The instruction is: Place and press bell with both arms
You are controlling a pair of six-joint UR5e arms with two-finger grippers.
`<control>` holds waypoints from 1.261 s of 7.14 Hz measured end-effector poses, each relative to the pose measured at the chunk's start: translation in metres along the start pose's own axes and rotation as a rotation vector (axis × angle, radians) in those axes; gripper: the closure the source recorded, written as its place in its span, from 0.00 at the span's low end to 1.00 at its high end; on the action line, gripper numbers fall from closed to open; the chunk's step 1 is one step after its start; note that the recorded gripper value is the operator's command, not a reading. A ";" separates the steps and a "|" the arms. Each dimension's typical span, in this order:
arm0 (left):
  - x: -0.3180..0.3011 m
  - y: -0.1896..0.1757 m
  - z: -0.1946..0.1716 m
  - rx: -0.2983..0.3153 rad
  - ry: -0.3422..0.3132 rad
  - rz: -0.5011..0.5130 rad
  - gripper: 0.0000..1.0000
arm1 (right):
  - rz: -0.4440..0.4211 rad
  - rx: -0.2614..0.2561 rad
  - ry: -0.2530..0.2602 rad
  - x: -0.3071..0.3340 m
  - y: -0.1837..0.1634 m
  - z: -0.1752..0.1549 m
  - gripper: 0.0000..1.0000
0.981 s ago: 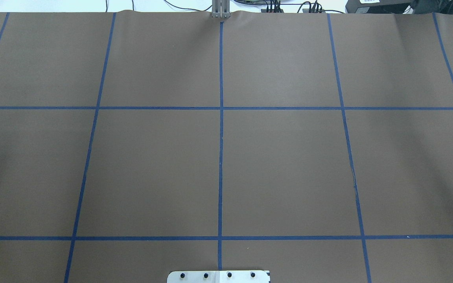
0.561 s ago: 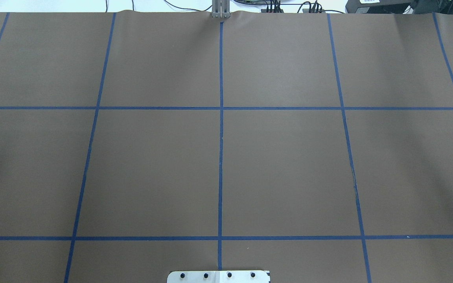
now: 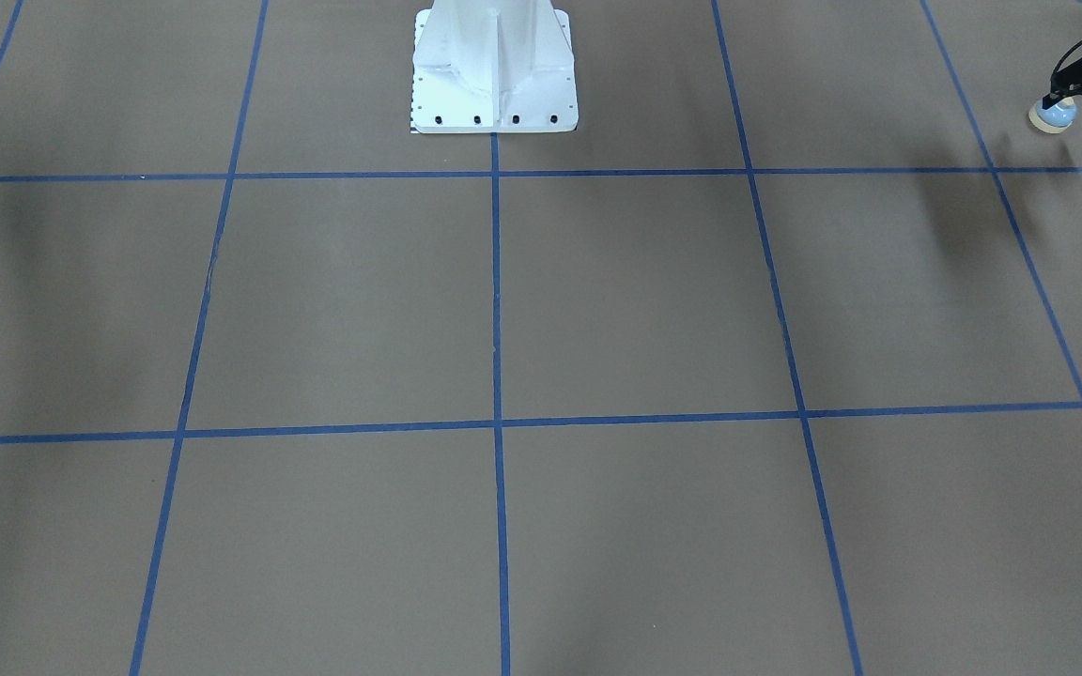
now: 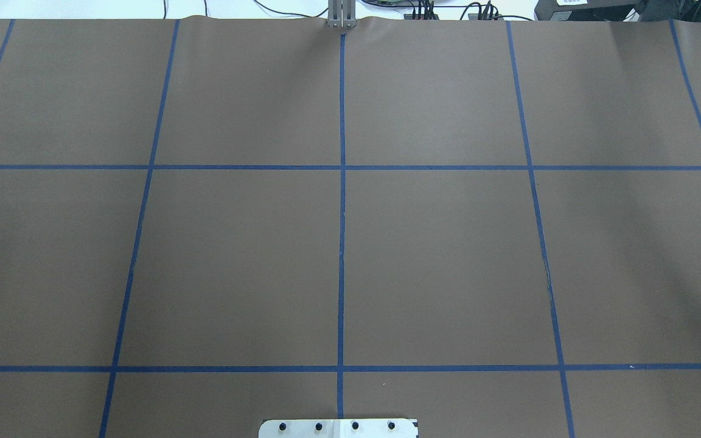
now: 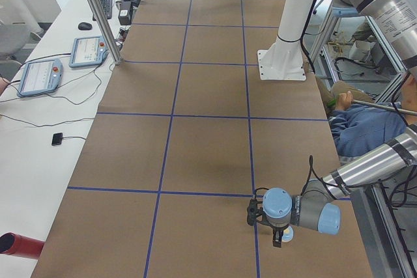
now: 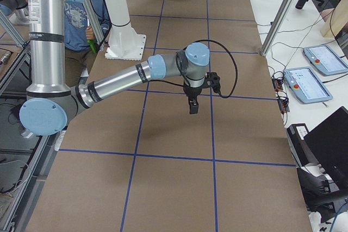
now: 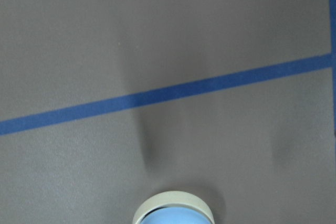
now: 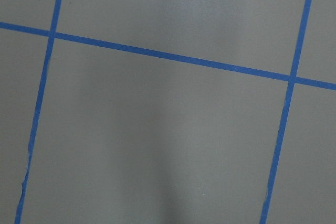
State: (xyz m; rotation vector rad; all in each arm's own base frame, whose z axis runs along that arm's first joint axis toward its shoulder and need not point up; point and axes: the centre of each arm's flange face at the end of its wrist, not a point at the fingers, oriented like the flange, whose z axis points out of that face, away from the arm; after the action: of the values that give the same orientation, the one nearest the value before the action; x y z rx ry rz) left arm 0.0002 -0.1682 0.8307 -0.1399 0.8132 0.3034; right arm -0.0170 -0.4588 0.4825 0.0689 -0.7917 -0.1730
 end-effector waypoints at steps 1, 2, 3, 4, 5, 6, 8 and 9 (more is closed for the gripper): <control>0.001 -0.001 0.002 -0.011 -0.001 0.010 0.00 | -0.002 -0.003 0.000 -0.001 0.000 0.002 0.00; 0.002 -0.002 0.005 -0.024 -0.003 0.019 0.00 | -0.006 -0.008 -0.001 -0.002 0.000 0.004 0.00; 0.003 -0.004 0.008 -0.036 -0.004 0.025 0.00 | -0.010 -0.013 -0.002 -0.004 0.000 0.006 0.00; 0.002 -0.006 0.011 -0.048 -0.004 0.032 0.00 | -0.014 -0.017 -0.002 -0.006 0.000 0.008 0.00; 0.000 -0.009 0.016 -0.061 -0.005 0.034 0.00 | -0.018 -0.020 -0.001 -0.007 -0.001 0.009 0.00; -0.003 -0.013 0.022 -0.073 -0.005 0.038 0.00 | -0.021 -0.023 -0.001 -0.009 -0.001 0.011 0.00; -0.005 -0.014 0.029 -0.094 0.000 0.041 0.00 | -0.025 -0.028 -0.001 -0.011 -0.001 0.013 0.00; -0.006 -0.013 0.031 -0.101 0.003 0.041 0.00 | -0.027 -0.031 0.000 -0.011 -0.001 0.014 0.00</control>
State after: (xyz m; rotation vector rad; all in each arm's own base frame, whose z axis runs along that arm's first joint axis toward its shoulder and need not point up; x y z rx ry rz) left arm 0.0219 -0.1742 0.8559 -0.2185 0.8042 0.3829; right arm -0.0351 -0.4574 0.4844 0.0502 -0.7886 -0.2103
